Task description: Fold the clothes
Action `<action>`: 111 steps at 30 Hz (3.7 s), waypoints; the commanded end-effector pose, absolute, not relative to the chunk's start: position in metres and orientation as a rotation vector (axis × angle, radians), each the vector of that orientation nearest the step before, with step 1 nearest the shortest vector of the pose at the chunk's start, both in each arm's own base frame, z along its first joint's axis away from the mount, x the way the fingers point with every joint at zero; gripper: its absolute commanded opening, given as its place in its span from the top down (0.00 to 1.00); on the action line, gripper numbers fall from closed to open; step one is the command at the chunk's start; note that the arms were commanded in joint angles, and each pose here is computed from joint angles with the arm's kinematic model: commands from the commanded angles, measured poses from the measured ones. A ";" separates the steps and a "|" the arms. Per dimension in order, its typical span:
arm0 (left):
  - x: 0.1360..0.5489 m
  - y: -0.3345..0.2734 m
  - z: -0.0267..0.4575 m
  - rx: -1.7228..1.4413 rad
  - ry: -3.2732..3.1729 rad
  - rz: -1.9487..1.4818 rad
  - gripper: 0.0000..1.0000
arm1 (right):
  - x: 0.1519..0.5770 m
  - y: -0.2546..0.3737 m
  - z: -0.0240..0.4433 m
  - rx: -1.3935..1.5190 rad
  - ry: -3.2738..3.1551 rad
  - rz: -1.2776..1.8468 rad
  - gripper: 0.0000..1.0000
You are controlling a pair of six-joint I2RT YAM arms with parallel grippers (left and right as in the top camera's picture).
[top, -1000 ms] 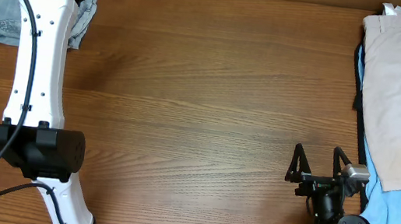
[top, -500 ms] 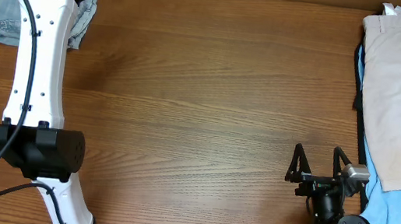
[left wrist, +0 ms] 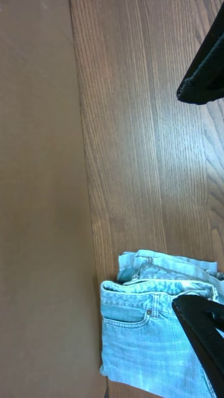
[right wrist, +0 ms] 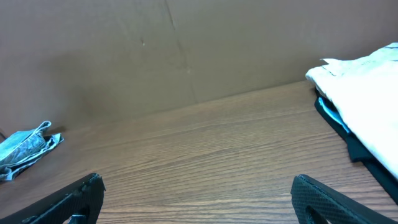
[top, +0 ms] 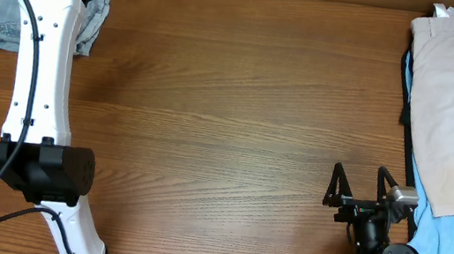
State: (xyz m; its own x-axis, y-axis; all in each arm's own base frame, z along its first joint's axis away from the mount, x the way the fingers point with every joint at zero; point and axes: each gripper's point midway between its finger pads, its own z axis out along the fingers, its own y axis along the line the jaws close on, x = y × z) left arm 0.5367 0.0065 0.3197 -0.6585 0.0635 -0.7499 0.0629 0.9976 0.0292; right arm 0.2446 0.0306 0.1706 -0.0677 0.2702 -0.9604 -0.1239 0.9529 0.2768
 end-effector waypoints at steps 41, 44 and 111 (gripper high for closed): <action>0.246 0.001 0.162 0.119 2.081 0.059 0.00 | 0.245 0.030 0.170 0.117 1.599 0.322 0.00; 0.251 -0.008 0.149 0.151 1.972 0.011 0.00 | 0.245 0.030 0.170 0.116 1.599 0.322 0.00; 0.245 -0.023 0.160 0.211 1.617 -0.025 0.00 | 0.245 0.030 0.170 0.117 1.599 0.322 0.00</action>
